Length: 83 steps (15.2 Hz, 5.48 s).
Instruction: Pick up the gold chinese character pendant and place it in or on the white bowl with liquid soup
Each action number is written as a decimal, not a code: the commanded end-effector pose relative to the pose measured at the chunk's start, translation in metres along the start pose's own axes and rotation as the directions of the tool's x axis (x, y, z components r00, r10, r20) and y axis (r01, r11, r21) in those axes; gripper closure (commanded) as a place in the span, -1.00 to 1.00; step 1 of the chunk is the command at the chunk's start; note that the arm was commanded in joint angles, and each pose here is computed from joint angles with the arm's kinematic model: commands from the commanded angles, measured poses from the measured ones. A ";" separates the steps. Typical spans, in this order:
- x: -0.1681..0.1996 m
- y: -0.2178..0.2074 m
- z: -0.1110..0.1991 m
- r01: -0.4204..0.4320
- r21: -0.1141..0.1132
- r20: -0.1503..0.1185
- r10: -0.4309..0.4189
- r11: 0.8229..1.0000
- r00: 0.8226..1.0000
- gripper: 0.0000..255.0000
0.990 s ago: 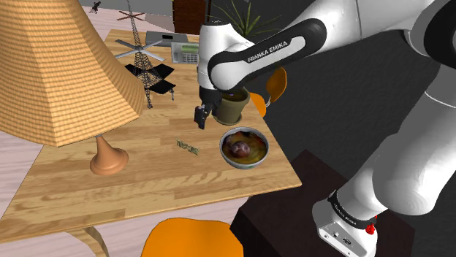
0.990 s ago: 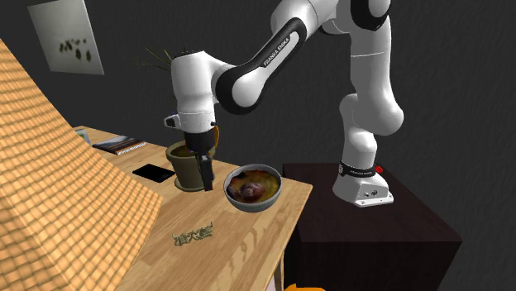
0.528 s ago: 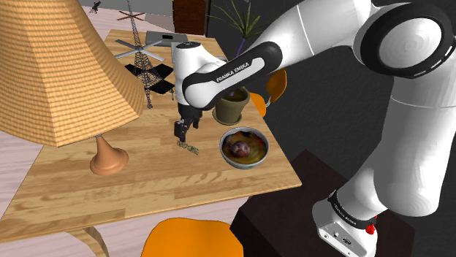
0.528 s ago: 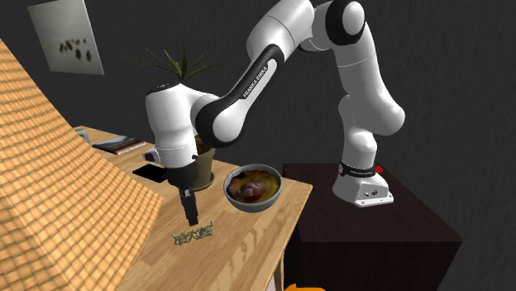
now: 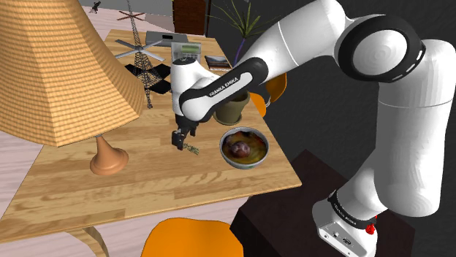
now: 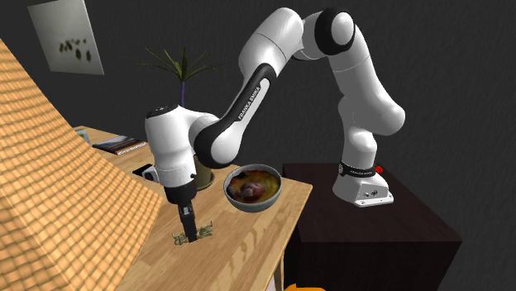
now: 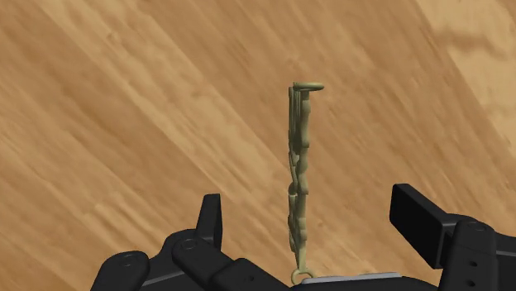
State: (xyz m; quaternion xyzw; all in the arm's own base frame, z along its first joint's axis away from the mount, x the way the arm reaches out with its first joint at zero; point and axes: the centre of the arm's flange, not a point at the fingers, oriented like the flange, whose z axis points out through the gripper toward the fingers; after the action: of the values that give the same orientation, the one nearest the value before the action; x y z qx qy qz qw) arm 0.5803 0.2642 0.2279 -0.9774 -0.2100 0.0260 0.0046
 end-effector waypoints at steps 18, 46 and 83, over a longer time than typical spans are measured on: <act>0.000 0.000 0.006 0.000 0.000 0.000 0.000 1.000 1.000 1.00; -0.007 -0.003 -0.141 0.000 0.000 0.000 0.000 1.000 1.000 1.00; -0.236 0.082 -0.098 0.000 0.000 0.000 0.000 1.000 1.000 1.00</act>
State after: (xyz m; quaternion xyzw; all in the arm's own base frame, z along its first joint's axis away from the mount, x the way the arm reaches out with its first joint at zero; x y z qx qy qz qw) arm 0.4045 0.0920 0.3404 -0.9773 -0.2100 0.0262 0.0047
